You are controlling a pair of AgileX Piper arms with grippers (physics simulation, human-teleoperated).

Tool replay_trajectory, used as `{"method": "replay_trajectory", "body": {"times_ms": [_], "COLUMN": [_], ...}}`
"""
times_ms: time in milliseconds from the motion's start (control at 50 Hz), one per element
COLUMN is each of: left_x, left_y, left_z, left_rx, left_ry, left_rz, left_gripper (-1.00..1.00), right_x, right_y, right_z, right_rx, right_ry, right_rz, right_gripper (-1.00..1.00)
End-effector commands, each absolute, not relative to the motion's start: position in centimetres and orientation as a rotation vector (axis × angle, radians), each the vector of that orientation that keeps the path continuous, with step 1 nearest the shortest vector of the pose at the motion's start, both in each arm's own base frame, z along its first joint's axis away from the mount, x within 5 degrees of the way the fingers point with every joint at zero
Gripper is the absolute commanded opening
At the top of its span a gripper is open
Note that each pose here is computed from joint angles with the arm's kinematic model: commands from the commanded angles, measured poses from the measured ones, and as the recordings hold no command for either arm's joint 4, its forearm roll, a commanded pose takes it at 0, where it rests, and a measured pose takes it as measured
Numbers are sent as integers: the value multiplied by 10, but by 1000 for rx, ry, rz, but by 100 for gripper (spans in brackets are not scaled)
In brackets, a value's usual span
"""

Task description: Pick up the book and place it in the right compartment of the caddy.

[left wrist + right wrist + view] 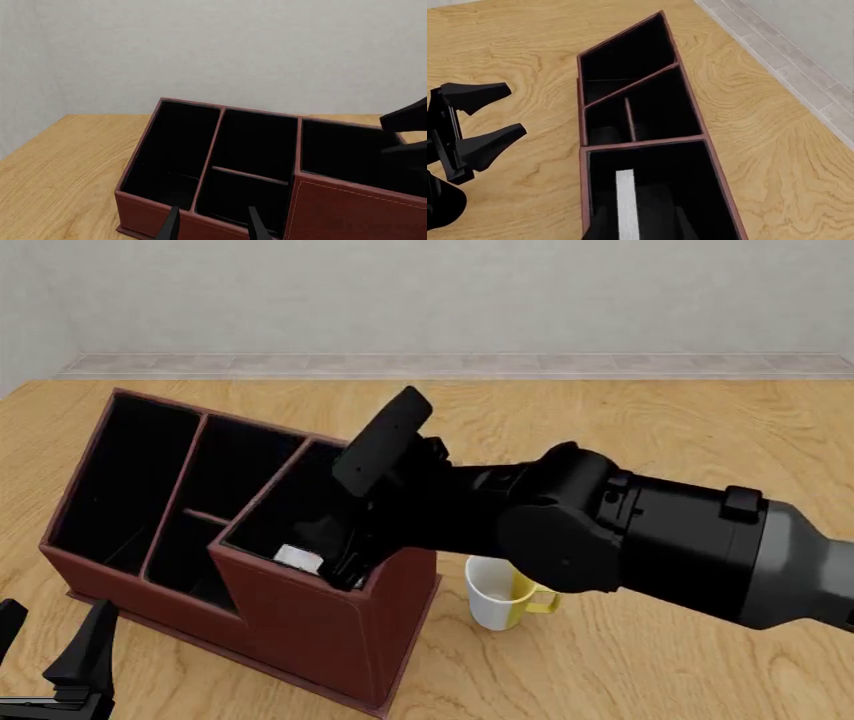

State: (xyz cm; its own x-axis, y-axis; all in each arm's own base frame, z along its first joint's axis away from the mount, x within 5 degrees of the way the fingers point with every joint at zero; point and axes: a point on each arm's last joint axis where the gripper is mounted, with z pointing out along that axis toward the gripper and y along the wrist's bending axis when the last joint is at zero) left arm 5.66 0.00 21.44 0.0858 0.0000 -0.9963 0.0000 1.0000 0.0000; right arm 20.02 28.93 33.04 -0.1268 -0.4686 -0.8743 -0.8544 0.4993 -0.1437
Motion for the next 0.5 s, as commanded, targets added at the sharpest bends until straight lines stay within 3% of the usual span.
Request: {"method": "replay_trajectory", "body": {"times_ms": [20,500], "left_x": [57,57], "left_y": [0,0], "left_z": [214,214], "left_rx": [0,0], "left_ry": [1485,1485], "left_rz": [0,0], "left_gripper": [100,100], "right_x": [200,181], "right_y": [289,280], "right_z": [331,349], "right_rx": [-1115,-1137], "right_ry": [1758,1701], "right_rz": [496,517], "right_gripper": [100,100]}}
